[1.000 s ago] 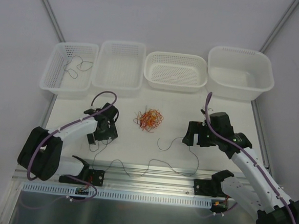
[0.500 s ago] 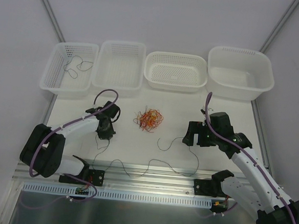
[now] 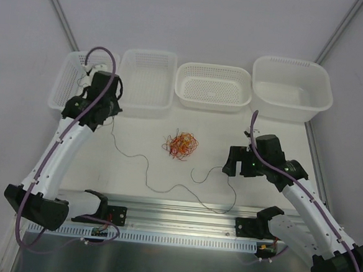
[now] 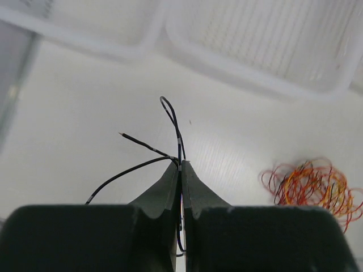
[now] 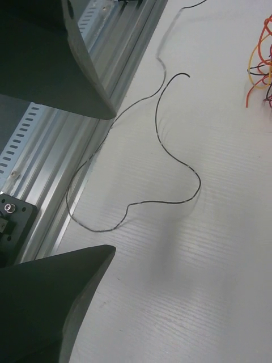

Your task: Untangle the cables

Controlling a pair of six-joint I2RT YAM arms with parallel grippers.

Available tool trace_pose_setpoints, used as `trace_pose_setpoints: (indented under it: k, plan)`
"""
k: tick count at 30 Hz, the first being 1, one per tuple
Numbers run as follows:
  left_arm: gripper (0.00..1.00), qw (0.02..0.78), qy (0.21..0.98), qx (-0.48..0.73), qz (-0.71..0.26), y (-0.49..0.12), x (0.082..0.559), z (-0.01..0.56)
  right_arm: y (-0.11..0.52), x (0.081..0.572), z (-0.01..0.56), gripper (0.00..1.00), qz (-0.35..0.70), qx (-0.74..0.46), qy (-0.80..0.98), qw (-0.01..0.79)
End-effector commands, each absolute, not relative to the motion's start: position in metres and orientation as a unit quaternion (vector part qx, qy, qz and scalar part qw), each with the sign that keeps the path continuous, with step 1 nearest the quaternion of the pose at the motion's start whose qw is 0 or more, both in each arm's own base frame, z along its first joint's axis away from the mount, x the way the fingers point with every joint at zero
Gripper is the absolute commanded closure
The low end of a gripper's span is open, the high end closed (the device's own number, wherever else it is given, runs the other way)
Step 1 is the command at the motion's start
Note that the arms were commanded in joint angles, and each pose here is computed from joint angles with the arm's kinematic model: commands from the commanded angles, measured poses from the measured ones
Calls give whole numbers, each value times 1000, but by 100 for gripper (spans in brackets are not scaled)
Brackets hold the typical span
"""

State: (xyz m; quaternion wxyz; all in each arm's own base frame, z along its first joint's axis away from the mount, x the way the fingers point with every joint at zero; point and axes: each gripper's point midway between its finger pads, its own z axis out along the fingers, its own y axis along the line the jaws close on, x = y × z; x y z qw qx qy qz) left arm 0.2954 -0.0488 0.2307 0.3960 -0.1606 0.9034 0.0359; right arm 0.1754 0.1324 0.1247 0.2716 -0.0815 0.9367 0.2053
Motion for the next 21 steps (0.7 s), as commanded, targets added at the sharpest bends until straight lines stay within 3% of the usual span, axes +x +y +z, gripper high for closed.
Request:
trace_pose_setpoints:
  k: [1, 6, 10, 14, 18, 21]
  plan:
    - [100, 447, 874, -137, 134, 4, 306, 306, 135, 182, 148, 3, 208, -96, 927, 297]
    - [100, 511, 817, -168, 205, 64, 349, 405, 135, 184, 155, 3, 208, -99, 926, 300]
    - [100, 535, 798, -170, 218, 87, 386, 438, 137, 186, 159, 3, 209, -101, 926, 298]
    - [100, 536, 798, -164, 223, 106, 431, 430, 139, 189, 158, 3, 210, -101, 928, 290]
    - [100, 517, 814, -158, 213, 121, 488, 381, 142, 190, 150, 3, 208, -102, 934, 272]
    - [80, 498, 828, -153, 206, 129, 522, 342, 142, 190, 145, 3, 203, -101, 939, 260]
